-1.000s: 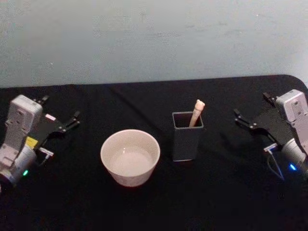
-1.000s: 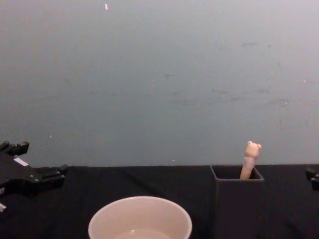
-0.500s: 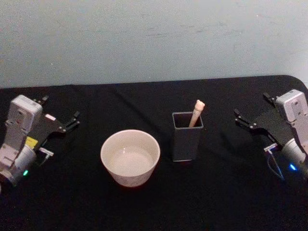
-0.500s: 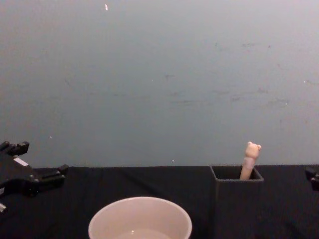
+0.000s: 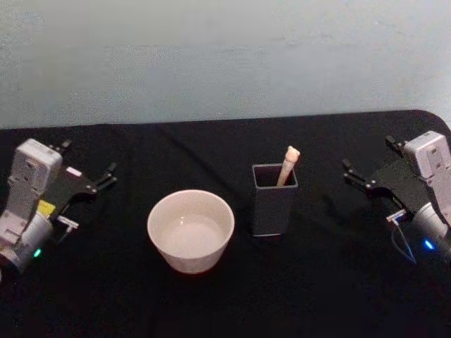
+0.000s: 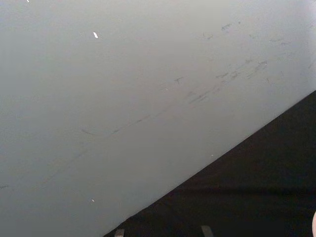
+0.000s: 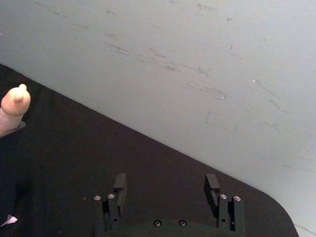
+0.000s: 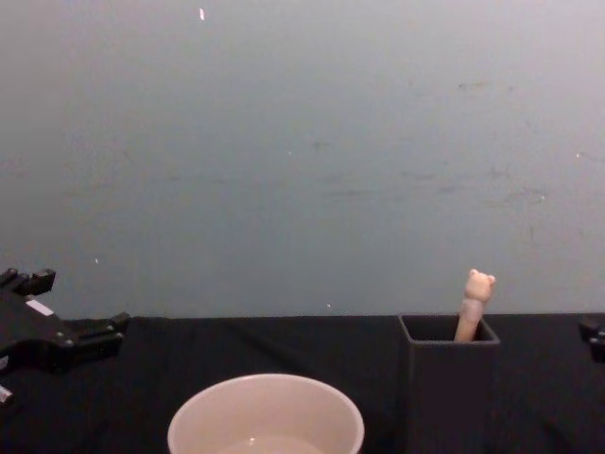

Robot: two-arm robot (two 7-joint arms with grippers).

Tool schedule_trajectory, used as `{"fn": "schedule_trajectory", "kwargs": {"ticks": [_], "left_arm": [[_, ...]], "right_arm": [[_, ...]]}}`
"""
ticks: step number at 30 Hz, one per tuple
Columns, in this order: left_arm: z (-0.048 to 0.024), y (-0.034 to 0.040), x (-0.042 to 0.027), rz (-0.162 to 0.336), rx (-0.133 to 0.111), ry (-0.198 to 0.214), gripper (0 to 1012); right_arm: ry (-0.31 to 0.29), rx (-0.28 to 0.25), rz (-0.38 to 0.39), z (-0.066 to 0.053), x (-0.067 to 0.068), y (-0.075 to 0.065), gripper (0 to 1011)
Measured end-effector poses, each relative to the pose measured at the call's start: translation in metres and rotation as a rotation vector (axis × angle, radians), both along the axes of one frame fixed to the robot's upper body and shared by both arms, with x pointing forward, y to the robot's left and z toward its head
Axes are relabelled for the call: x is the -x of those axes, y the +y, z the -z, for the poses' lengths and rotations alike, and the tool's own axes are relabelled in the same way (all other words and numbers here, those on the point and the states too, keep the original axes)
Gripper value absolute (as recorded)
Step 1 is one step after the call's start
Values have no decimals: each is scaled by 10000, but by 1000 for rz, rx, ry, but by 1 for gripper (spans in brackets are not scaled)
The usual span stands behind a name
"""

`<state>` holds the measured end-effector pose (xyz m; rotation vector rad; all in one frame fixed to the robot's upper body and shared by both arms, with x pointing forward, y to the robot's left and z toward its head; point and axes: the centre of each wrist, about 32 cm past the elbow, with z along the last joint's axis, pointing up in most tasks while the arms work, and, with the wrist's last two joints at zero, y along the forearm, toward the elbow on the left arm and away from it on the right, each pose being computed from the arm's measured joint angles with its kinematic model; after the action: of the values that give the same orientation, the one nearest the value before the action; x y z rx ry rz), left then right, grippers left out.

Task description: Pick up the stirring spoon with one hand, stir inside the cup, then place it back in its original position.

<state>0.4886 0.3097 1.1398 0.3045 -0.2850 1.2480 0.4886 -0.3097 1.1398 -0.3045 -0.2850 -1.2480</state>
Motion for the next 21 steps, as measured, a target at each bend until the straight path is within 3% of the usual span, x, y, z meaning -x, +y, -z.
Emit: {"fn": "schedule_trajectory", "kwargs": {"ticks": [15,21], "left_arm": [[0,0,0,0,0,0,1001],[0,0,0,0,0,0,1001]], "right_arm": [[1,-7,-11,-1,3,-4,1002],[8,-62,-56,-47,37,0,1002]]}}
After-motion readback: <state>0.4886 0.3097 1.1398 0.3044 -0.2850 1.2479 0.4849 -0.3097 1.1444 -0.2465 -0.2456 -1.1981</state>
